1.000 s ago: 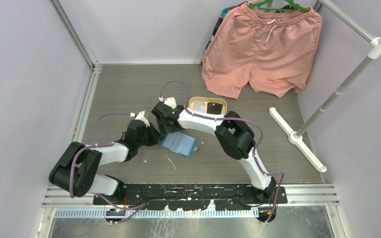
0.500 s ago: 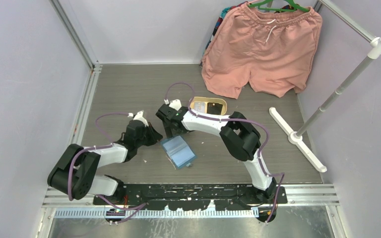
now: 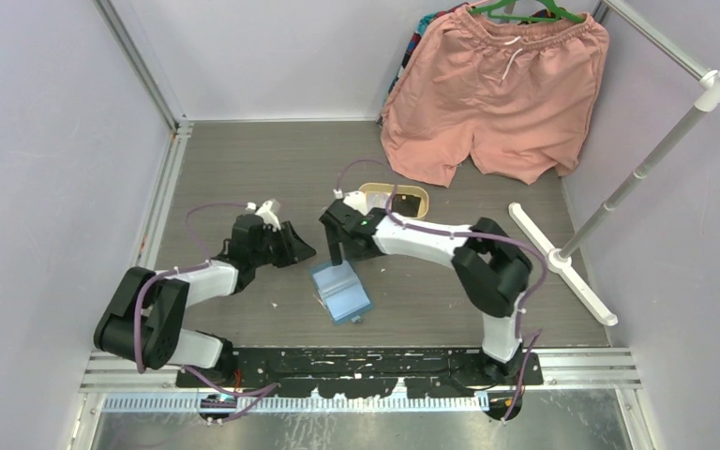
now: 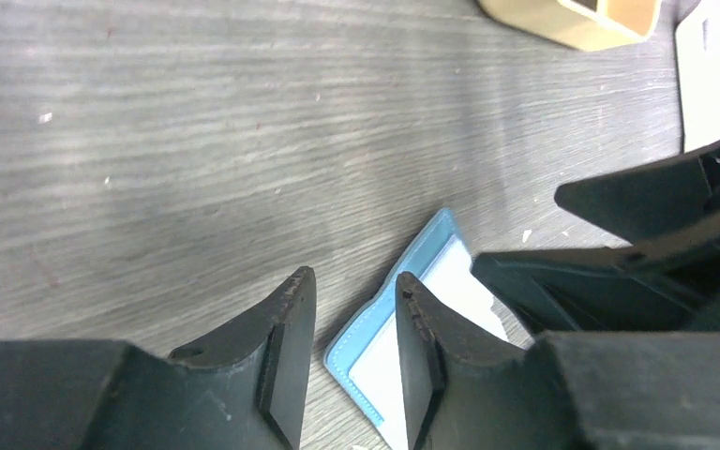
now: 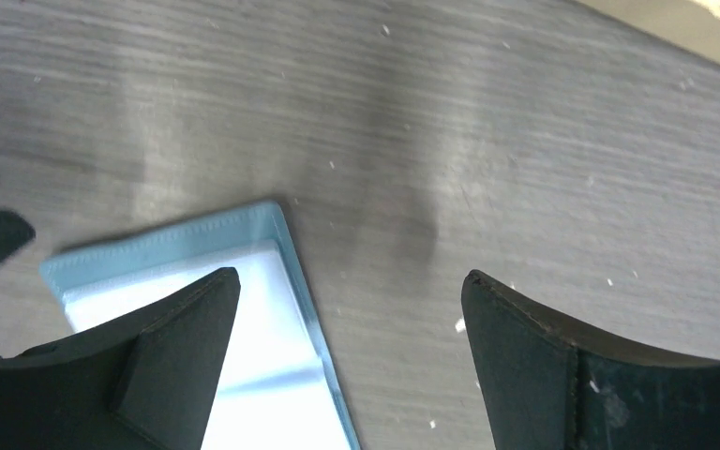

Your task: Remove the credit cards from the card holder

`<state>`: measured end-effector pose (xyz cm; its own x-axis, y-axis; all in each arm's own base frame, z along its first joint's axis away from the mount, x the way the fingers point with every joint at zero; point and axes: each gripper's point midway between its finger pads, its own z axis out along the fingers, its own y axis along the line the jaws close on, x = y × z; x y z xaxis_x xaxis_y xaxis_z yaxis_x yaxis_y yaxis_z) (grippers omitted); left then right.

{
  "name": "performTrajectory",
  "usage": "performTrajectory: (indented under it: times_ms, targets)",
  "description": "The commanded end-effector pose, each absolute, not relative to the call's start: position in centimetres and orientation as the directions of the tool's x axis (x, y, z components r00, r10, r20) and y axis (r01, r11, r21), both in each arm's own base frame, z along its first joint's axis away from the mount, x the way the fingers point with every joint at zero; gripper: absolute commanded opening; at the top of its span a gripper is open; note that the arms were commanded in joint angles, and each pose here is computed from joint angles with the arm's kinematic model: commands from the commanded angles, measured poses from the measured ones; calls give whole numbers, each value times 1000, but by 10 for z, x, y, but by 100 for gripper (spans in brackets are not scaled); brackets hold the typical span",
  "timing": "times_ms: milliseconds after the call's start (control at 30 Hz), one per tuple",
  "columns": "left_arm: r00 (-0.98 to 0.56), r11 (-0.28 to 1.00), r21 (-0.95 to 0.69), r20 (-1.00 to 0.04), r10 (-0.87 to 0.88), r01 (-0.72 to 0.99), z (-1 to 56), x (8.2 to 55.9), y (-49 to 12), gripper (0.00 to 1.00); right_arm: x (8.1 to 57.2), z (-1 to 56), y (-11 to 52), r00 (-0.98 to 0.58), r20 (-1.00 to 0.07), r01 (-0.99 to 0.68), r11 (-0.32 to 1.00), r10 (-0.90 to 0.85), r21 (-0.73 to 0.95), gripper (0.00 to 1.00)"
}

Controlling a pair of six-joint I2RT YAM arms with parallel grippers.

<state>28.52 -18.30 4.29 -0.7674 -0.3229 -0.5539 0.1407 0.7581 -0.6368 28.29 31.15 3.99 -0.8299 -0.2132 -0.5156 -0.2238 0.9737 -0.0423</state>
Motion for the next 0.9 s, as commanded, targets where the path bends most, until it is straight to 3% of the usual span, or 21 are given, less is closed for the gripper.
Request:
performTrajectory:
  times_ms: [0, 233, 433, 600, 867]
  targets:
    - [-787, 702, -658, -572, -232, 271, 70, 290, -197, 40, 273, 88, 329, -818, -571, -229, 952, -75, 203, 93]
    - [-866, 627, -694, -497, -62, 354, 69, 275, -215, 40, 198, 65, 304, -934, -356, -161, 922, -27, 353, 92]
    - [-890, 635, -693, -455, -16, 342, 56, 271, -214, 38, 150, 57, 302, -985, -174, -90, 872, -5, 482, 89]
    - [-896, 648, -685, -444, -9, 333, 51, 271, -213, 34, 136, 57, 311, -995, -97, -76, 841, -29, 535, 85]
    - [-899, 655, -682, -438, -7, 327, 49, 270, -211, 34, 133, 67, 326, -997, -55, -72, 809, -49, 584, 67]
